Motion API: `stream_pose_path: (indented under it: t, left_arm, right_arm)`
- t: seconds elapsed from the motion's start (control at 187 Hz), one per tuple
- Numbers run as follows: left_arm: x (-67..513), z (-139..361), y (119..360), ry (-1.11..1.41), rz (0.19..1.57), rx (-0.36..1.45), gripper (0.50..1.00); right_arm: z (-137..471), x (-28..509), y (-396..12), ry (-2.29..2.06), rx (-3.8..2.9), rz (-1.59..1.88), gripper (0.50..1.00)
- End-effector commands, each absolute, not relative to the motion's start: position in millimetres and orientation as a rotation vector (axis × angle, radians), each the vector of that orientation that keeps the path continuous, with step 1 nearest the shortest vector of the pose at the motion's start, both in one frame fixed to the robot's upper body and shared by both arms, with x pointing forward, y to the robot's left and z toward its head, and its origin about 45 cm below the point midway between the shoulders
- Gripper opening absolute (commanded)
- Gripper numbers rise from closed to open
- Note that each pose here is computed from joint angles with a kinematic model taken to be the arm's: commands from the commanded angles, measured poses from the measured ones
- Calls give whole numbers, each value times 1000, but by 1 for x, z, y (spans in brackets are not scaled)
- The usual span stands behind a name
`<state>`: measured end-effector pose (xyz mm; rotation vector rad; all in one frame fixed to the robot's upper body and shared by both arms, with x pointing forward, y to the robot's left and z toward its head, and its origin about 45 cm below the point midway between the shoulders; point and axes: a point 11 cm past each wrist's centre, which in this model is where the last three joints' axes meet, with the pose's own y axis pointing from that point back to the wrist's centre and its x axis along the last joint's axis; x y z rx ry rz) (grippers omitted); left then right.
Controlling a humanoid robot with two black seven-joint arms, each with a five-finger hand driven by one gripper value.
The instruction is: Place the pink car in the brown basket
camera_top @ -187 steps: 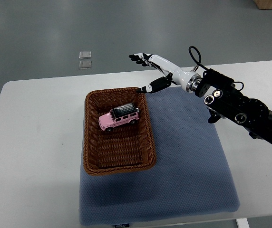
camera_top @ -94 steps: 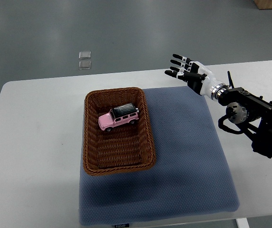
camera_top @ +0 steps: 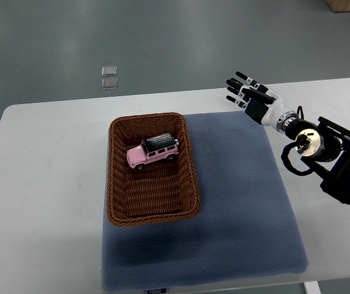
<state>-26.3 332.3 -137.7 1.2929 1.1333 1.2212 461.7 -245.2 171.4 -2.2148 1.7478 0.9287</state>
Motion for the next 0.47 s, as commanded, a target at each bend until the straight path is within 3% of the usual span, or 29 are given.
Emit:
stream_pose_path:
  t: [0.0,0.464]
  left_arm:
    - [-26,-138,332,1133,1221,1293,1000]
    - [-26,-138,332,1133,1221,1293,1000]
  right_arm:
    - [173,463,-248,1754,-2214,919,913]
    - [178,464,-271,1801,-2197,887,913]
